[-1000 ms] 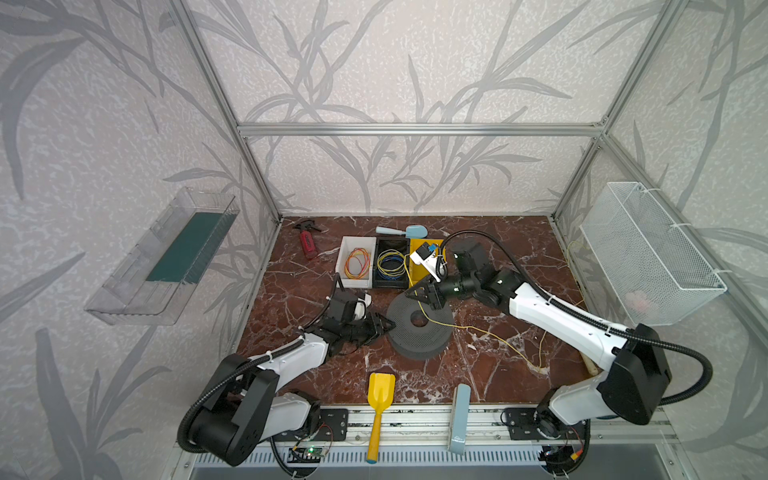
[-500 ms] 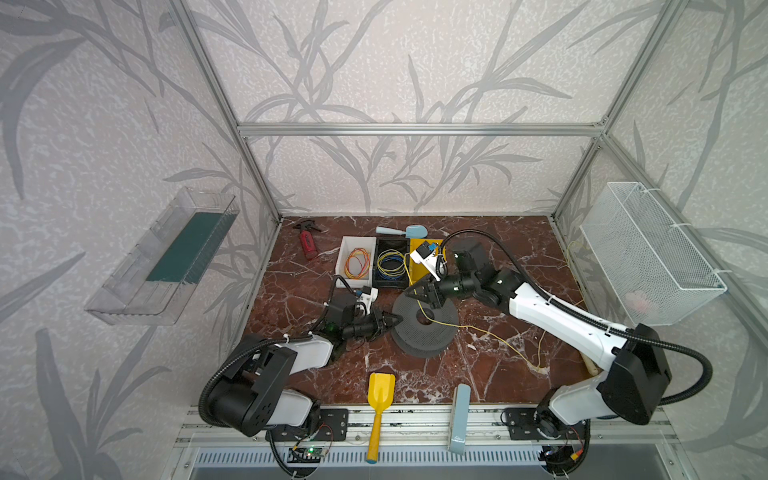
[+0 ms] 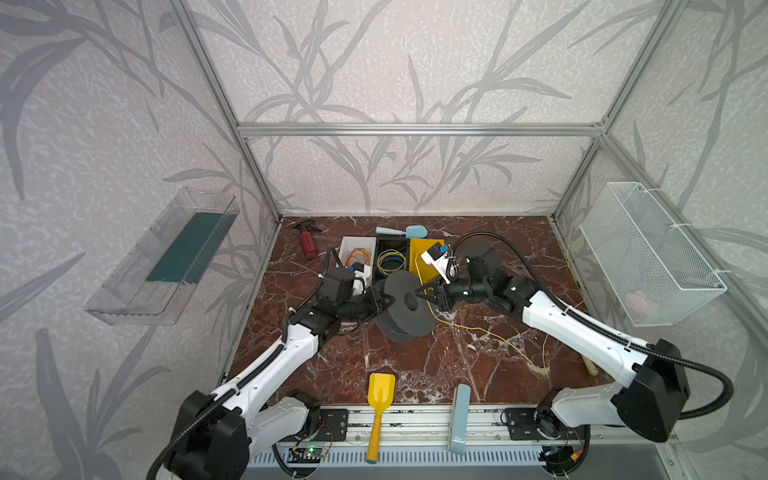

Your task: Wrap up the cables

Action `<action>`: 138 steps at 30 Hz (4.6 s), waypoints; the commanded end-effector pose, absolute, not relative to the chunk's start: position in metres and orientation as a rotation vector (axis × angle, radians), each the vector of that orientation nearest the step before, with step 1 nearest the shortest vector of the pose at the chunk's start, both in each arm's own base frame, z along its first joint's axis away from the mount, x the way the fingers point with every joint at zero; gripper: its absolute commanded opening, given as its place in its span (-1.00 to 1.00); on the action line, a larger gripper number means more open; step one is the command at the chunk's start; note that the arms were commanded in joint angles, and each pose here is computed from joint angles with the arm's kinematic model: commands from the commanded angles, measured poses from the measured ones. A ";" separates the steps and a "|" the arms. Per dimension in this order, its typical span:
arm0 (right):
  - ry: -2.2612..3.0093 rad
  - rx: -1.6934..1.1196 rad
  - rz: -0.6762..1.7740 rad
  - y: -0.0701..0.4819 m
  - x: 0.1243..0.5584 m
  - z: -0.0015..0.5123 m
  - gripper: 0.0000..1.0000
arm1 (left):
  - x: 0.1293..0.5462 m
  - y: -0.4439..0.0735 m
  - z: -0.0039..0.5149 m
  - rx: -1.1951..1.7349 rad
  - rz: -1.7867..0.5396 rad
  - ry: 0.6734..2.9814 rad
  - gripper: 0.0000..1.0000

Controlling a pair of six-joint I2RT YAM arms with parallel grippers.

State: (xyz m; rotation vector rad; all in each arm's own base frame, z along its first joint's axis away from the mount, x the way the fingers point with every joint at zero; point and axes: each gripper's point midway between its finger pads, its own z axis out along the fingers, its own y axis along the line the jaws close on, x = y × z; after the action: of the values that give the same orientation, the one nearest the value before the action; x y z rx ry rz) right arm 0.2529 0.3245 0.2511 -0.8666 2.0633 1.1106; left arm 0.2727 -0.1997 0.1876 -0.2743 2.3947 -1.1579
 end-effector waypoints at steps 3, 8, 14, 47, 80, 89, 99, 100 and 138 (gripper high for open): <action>2.099 -0.820 1.057 0.303 0.255 0.244 -1.00 | 0.258 -0.156 0.193 -0.295 -0.703 2.573 -1.00; 2.122 -0.775 1.079 0.295 0.260 0.232 -1.00 | 0.265 -0.157 0.205 -0.216 -0.411 2.639 -1.00; 2.104 -0.815 1.246 0.301 0.246 0.247 -1.00 | 0.281 -0.184 0.212 -0.143 -0.296 2.634 -1.00; 2.122 -0.999 1.236 0.339 0.204 0.240 -1.00 | 0.279 -0.163 0.298 -0.210 -0.647 2.506 0.12; 2.435 -1.169 0.744 0.366 0.224 0.168 -1.00 | 0.299 -0.177 0.215 -0.044 -0.661 2.583 0.29; 2.412 -1.196 0.786 0.379 0.221 0.175 -1.00 | 0.300 -0.187 0.196 -0.040 -0.720 2.609 0.28; 2.465 -1.202 0.746 0.383 0.223 0.162 -1.00 | 0.313 -0.189 0.177 -0.064 -0.682 2.646 0.12; 2.471 -1.195 0.744 0.382 0.223 0.162 -1.00 | 0.313 -0.189 0.176 -0.066 -0.682 2.648 0.11; 2.446 -1.052 0.835 0.411 0.241 0.186 -1.00 | 0.296 -0.196 0.170 -0.137 -0.854 2.593 -0.04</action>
State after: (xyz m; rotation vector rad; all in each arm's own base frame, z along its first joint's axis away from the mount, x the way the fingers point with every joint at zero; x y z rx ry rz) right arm 0.2298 0.3880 0.1574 -1.0508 2.5749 0.7704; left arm 0.3062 -0.1867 0.1755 -0.2077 2.5422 -0.8648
